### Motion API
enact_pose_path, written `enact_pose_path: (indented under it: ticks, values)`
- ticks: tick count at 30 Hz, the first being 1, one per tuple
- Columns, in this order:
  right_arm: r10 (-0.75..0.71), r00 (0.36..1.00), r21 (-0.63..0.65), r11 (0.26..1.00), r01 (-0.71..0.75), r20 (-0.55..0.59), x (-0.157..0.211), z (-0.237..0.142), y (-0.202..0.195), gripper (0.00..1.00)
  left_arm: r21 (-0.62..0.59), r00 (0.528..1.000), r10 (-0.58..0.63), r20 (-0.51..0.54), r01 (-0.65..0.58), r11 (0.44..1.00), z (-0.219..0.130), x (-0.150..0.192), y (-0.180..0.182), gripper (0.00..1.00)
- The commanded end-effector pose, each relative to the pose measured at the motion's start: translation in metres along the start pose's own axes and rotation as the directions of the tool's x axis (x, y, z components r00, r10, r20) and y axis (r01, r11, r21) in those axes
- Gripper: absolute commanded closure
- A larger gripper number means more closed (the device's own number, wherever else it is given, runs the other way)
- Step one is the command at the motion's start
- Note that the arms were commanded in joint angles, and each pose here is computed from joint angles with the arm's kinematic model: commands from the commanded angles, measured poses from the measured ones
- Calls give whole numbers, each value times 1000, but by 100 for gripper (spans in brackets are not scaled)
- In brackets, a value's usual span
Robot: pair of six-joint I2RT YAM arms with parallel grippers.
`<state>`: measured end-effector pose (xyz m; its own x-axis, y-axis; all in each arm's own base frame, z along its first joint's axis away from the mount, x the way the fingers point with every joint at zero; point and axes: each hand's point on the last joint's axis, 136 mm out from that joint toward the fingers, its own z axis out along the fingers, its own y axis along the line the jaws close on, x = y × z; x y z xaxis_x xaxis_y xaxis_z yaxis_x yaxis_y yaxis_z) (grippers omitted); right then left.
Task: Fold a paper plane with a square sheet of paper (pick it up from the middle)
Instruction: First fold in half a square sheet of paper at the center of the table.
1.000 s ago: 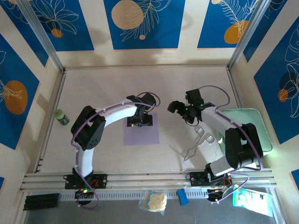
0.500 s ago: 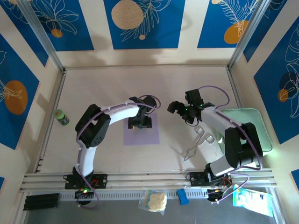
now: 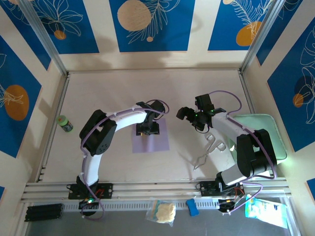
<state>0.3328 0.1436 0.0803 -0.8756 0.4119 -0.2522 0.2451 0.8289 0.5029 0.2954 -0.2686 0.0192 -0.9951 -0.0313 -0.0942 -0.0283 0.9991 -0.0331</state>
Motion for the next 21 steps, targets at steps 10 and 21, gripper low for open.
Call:
enact_pose_path:
  ticks: [10,21]
  values:
    - [38,999,-108,993,-36,14,-6,-6,19,4,270,994,-45,95,18,963,-45,-10,-24,60]
    - [-124,992,-424,900,104,-19,12,-24,70,17,744,988,-68,135,-56,665,-103,-34,-68,69]
